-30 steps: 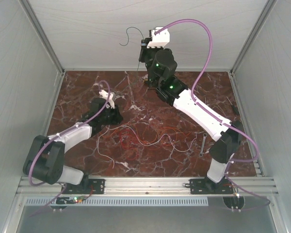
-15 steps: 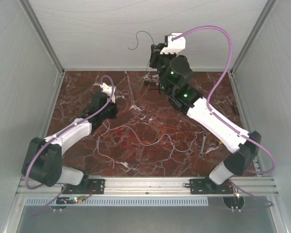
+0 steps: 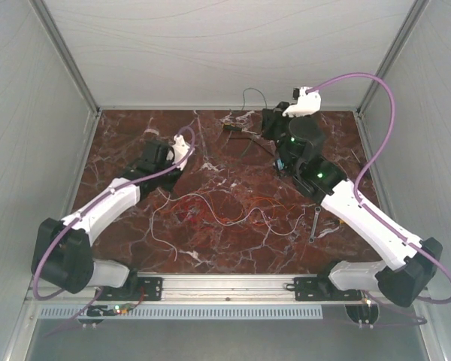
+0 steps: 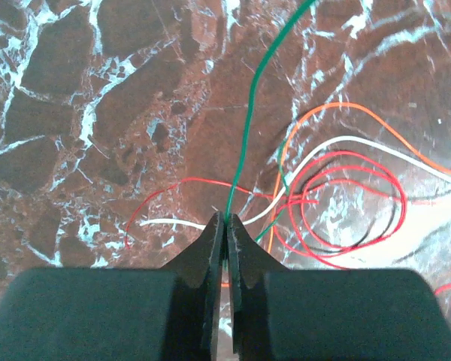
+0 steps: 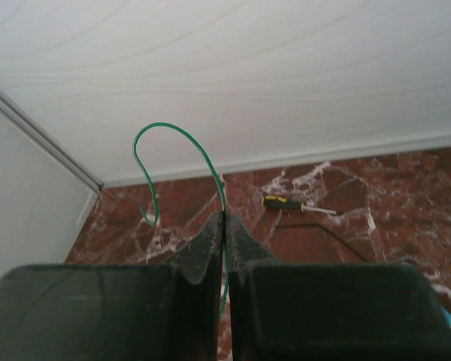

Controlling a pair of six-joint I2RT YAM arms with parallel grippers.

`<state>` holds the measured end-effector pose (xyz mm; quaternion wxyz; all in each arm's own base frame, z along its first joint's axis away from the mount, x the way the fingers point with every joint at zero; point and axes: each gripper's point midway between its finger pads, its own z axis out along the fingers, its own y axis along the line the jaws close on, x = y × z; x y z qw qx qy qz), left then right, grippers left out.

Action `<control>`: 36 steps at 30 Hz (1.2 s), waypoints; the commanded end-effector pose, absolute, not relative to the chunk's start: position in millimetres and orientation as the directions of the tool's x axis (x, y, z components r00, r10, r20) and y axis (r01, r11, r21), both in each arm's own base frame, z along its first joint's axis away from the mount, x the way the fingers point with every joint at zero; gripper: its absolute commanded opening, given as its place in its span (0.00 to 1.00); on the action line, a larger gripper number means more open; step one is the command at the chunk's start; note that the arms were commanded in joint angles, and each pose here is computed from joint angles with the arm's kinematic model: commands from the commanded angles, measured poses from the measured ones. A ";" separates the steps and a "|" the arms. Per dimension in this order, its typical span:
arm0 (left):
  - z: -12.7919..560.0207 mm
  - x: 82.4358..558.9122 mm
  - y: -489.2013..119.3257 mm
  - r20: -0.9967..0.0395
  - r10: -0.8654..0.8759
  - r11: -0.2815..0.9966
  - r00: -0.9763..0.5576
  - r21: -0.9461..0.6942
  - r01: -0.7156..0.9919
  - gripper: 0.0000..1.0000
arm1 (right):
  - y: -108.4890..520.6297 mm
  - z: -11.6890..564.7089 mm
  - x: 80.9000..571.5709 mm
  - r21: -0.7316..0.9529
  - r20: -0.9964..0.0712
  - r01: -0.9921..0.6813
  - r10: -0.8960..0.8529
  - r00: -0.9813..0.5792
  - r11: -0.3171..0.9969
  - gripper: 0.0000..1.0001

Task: Zip-tie the wires
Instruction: Straighten the cable at the center of the board.

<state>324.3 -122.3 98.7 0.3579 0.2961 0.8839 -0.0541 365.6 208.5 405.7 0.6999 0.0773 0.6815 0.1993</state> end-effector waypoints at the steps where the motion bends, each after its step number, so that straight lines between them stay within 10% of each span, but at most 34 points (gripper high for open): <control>1: 138.3 322.6 -123.7 -0.663 0.611 0.724 -0.433 0.245 0.645 0.00 | 194.0 397.8 347.5 0.417 -0.909 -0.145 0.412 -0.063 0.897 0.00; 36: 107.5 311.3 -72.3 -0.372 0.914 0.391 -0.161 0.708 0.588 0.00 | 147.7 162.3 246.7 0.360 -0.779 0.019 0.312 -0.545 0.933 0.00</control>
